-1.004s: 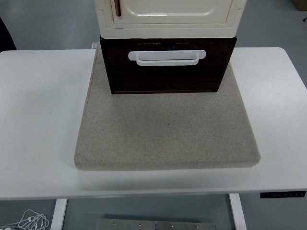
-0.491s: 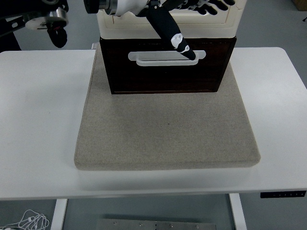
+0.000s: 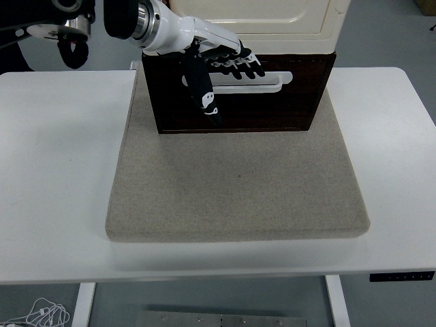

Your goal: Open the drawer under the combination cabinet

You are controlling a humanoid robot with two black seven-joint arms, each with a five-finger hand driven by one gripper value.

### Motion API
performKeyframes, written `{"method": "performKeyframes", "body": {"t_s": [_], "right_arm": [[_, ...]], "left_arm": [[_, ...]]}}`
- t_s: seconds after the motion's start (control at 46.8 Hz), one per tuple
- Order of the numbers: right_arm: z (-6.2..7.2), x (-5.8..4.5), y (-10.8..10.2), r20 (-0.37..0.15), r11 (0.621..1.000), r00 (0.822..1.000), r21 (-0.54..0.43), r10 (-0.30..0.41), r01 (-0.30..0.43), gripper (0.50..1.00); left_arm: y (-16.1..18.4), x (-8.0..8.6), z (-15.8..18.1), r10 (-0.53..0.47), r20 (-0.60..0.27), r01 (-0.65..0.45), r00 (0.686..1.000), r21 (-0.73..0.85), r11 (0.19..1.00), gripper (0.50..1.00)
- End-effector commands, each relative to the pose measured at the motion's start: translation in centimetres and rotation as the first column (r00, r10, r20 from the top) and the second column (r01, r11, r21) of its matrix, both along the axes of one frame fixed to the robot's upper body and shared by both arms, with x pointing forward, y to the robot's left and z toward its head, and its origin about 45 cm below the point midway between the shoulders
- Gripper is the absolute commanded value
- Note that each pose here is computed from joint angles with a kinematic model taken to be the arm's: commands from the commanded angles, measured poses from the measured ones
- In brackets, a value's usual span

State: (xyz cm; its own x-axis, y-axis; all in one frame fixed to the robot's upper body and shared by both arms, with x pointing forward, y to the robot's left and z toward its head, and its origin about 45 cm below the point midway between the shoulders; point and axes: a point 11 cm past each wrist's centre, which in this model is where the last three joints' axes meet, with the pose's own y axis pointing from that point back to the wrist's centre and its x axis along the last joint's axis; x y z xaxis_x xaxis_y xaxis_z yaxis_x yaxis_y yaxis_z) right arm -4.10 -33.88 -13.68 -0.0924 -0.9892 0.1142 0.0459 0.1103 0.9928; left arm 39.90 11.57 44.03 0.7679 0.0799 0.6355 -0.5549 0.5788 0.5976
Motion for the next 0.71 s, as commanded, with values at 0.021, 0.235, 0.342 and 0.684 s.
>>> {"method": "performKeyframes", "body": {"t_s": [0.021, 0.235, 0.342, 0.684], "right_arm": [[0.0, 0.0, 0.0, 0.0, 1.0, 1.0, 0.0, 0.0, 0.0, 0.926], [0.0, 0.0, 0.0, 0.0, 1.0, 1.0, 0.0, 0.0, 0.0, 0.926], [0.0, 0.0, 0.0, 0.0, 1.0, 1.0, 0.0, 0.0, 0.0, 0.926], [0.0, 0.0, 0.0, 0.0, 1.0, 1.0, 0.0, 0.0, 0.0, 0.926]], "left_arm": [[0.3, 0.3, 0.1, 0.028, 0.004, -0.029, 1.0, 0.024, 0.999, 1.0], [0.7, 1.2, -0.2, 0.085, 0.001, -0.085, 0.996, 0.061, 0.995, 1.0], [0.5, 1.4, -0.5, 0.096, -0.001, -0.096, 0.995, 0.073, 0.993, 1.0], [-0.7, 2.3, -2.1, 0.11, -0.028, -0.108, 0.994, 0.078, 0.991, 1.0]]}}
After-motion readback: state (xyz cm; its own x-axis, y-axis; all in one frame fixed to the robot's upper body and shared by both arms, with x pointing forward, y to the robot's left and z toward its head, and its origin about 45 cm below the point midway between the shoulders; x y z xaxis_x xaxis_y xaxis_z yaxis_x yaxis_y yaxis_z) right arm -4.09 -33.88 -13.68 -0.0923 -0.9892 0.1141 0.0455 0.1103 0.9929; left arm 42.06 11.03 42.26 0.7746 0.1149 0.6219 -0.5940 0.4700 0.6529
